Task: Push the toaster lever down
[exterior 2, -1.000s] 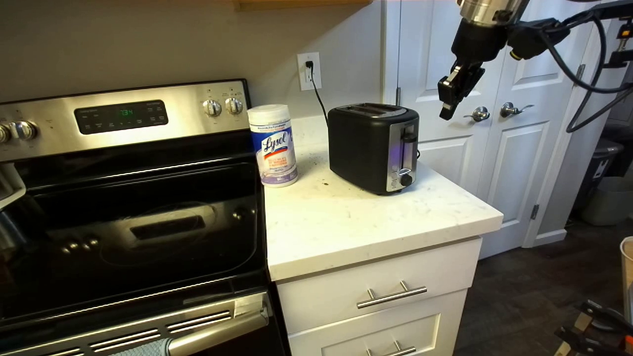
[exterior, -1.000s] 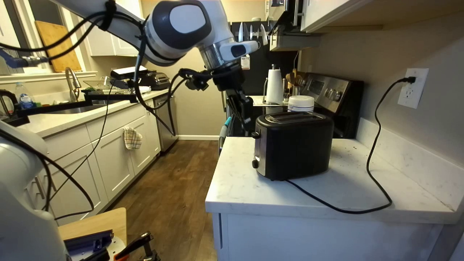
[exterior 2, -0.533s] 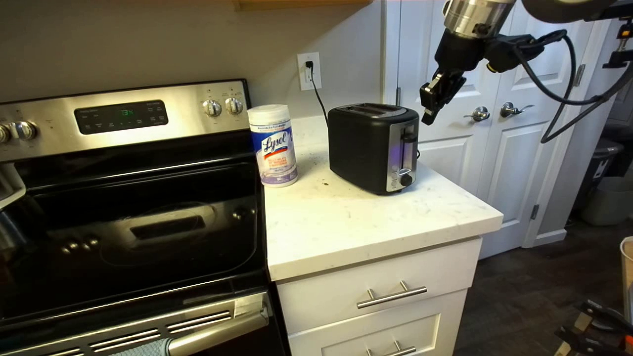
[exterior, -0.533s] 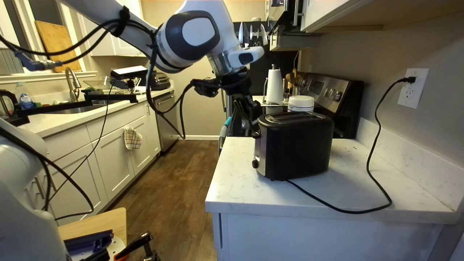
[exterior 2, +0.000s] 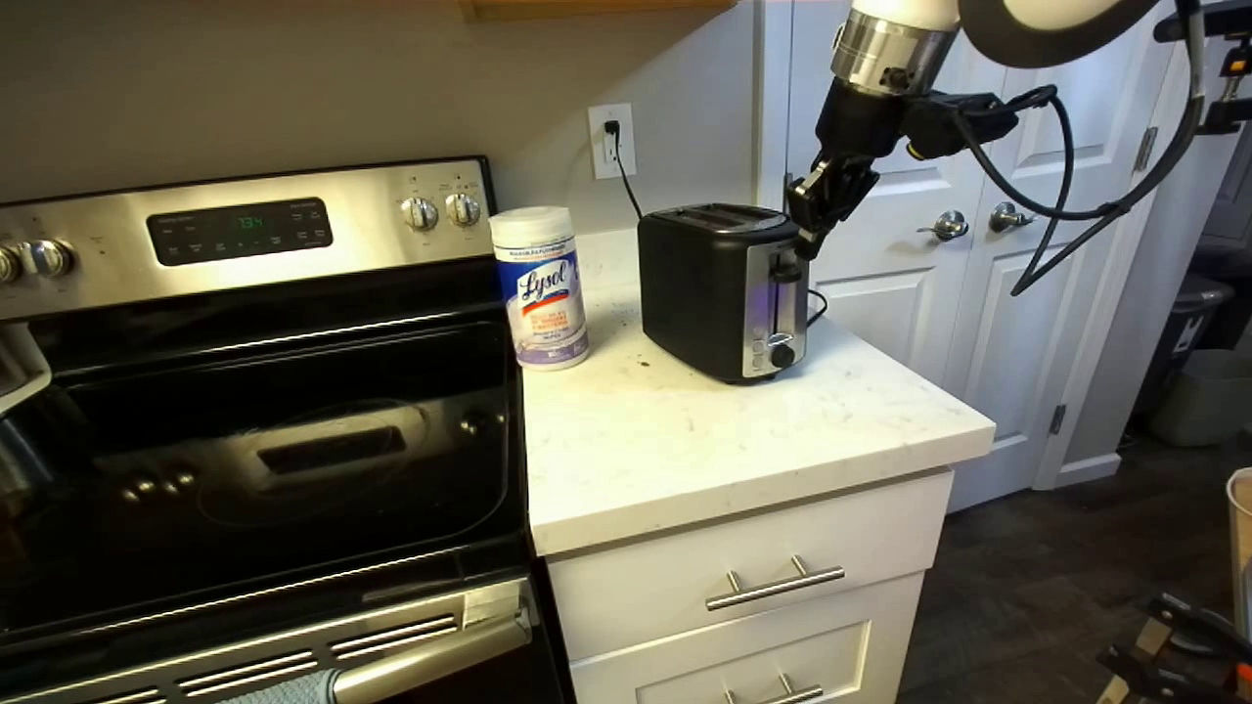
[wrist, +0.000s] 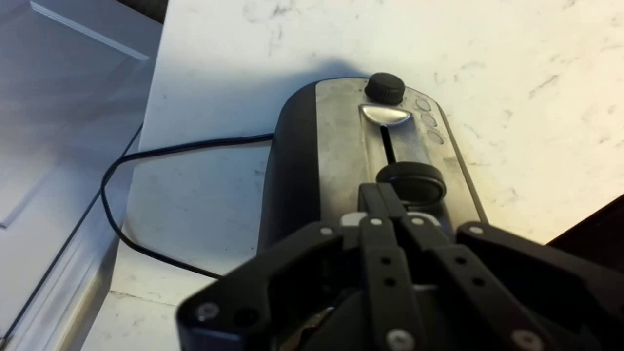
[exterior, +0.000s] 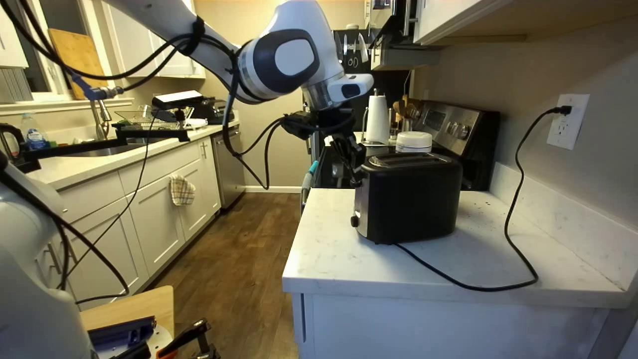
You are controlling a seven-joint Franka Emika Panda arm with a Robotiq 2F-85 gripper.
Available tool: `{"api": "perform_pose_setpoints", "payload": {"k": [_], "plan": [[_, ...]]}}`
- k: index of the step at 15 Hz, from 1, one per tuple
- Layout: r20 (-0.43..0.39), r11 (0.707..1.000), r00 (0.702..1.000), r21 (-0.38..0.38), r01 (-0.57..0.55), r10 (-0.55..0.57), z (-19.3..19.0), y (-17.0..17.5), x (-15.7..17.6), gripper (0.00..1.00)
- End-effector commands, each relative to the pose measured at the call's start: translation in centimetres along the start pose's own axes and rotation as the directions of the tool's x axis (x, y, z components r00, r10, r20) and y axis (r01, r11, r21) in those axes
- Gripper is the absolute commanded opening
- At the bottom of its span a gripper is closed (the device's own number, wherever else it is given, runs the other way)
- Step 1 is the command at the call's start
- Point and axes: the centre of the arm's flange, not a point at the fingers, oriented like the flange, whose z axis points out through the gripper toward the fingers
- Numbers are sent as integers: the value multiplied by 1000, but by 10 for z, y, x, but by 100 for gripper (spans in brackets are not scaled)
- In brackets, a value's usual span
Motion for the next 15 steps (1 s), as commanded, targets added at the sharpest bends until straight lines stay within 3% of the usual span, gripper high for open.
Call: {"api": "perform_pose_setpoints", "payload": {"k": [1,7,11,15], "plan": [[-30,999,999,44,-25,26,8,-15,9,0],[-115,998,993,59,-1,8,20,-30,5,0],[-24,993,1000,118,12,-10,21,-38,0,0],[-44,989,999,145,-9,16,18,-47,-4,0]]}}
